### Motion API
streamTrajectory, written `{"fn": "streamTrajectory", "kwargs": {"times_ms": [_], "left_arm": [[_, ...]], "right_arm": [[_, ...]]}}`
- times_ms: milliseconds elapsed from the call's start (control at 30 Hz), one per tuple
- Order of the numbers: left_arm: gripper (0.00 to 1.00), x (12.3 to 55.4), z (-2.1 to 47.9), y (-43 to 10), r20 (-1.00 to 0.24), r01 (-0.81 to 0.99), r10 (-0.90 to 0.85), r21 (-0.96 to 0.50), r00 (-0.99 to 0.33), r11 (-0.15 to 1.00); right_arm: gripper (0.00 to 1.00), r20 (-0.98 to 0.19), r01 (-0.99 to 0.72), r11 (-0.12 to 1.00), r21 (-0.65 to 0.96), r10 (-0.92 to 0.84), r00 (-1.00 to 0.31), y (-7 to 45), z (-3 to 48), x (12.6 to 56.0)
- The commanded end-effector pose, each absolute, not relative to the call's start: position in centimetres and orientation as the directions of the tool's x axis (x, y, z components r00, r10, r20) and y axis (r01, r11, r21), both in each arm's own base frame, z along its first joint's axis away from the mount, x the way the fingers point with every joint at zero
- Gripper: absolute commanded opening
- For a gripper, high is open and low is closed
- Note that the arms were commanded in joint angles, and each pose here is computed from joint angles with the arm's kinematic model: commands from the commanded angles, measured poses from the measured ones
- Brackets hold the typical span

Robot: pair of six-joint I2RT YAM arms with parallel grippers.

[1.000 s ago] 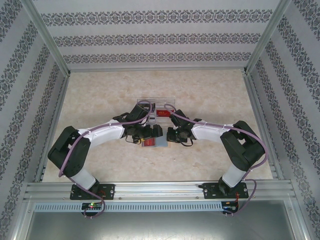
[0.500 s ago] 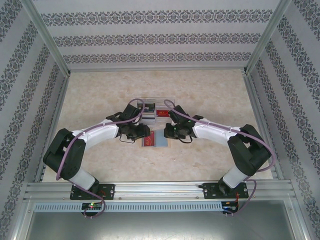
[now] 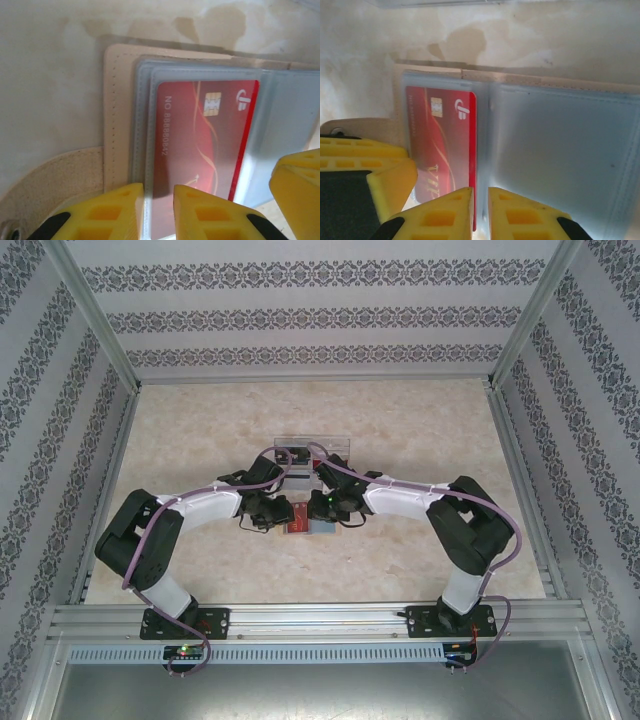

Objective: Take the credit cards out of the card holder

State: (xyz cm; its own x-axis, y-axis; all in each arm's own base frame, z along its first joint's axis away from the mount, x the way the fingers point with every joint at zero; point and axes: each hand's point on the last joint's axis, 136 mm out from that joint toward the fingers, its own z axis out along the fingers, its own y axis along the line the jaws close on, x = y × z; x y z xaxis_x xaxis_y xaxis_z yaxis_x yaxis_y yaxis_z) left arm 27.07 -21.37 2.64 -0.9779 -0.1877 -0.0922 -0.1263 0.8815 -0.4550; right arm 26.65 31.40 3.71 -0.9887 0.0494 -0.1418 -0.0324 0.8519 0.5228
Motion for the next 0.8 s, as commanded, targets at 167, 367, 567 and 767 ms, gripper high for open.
{"fn": "streamTrajectory", "kwargs": {"times_ms": [167,367,567,767], "left_arm": [[0.22,26.8,1.6,-21.4,-0.068,-0.145,-0.199,-0.463,-0.978,0.874],[0.22,26.7,1.4,-21.3,-0.064,-0.150,-0.201,-0.461,-0.977,0.874],[0.15,26.7,1.4,-21.2,-0.063,-0.152,-0.202,-0.452,-0.977,0.879],[0.00,26.3,0.6,-19.8,-0.044,-0.188,-0.219,-0.367,-0.975,0.911]], "right_arm": [[0.17,-0.106,-0.015,0.828,0.560,0.054,-0.993,32.8,3.1,26.8],[0.16,-0.097,-0.010,0.831,0.556,0.053,-0.994,32.8,2.6,26.7],[0.00,-0.093,-0.005,0.830,0.557,0.057,-0.994,32.6,2.5,26.5],[0.00,-0.092,0.017,0.837,0.548,0.080,-0.992,31.3,2.4,26.4]]}}
